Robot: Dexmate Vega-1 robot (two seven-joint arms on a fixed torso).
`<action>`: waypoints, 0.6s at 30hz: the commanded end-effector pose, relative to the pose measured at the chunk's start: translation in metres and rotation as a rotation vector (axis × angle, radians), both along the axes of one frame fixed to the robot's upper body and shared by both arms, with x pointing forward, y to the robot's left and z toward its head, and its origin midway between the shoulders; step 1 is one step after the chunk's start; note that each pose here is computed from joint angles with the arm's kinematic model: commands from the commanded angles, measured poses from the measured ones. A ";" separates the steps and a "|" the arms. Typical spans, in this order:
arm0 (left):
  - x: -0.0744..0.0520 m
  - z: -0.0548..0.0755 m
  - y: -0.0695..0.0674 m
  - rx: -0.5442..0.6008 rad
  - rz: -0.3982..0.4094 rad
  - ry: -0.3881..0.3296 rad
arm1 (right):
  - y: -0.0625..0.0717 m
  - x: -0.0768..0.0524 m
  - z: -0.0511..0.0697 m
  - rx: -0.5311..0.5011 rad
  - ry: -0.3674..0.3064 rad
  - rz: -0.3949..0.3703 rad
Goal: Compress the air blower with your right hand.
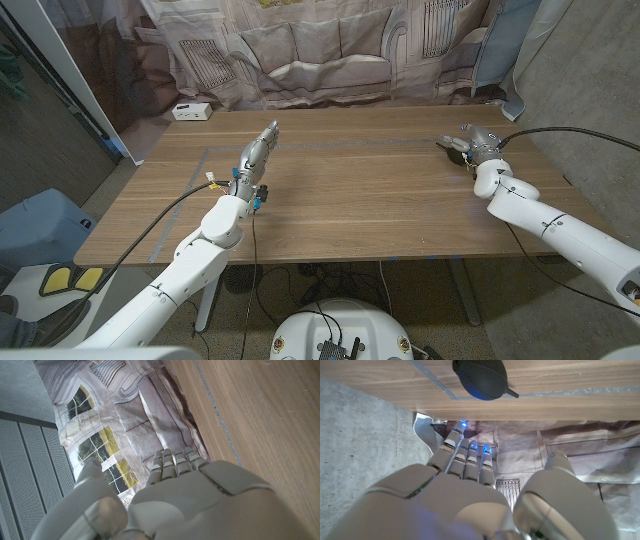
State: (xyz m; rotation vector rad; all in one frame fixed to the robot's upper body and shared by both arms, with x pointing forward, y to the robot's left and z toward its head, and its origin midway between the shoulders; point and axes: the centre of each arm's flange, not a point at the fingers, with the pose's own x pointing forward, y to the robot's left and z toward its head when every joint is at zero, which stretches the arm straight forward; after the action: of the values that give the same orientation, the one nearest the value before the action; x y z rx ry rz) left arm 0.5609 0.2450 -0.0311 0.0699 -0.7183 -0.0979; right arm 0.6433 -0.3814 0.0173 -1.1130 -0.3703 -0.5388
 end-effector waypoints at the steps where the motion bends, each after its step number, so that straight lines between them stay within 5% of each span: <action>1: -0.001 0.002 0.000 0.009 -0.003 -0.001 | 0.006 -0.011 0.000 0.073 -0.090 0.077; 18: 0.002 0.007 -0.005 0.024 -0.022 -0.005 | 0.017 -0.025 0.002 0.211 -0.209 0.231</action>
State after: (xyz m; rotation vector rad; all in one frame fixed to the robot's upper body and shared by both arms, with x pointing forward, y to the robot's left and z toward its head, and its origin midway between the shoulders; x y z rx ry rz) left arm 0.5605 0.2428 -0.0263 0.0808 -0.7230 -0.1152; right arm 0.6270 -0.3686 0.0187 -0.9283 -0.5259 -0.5109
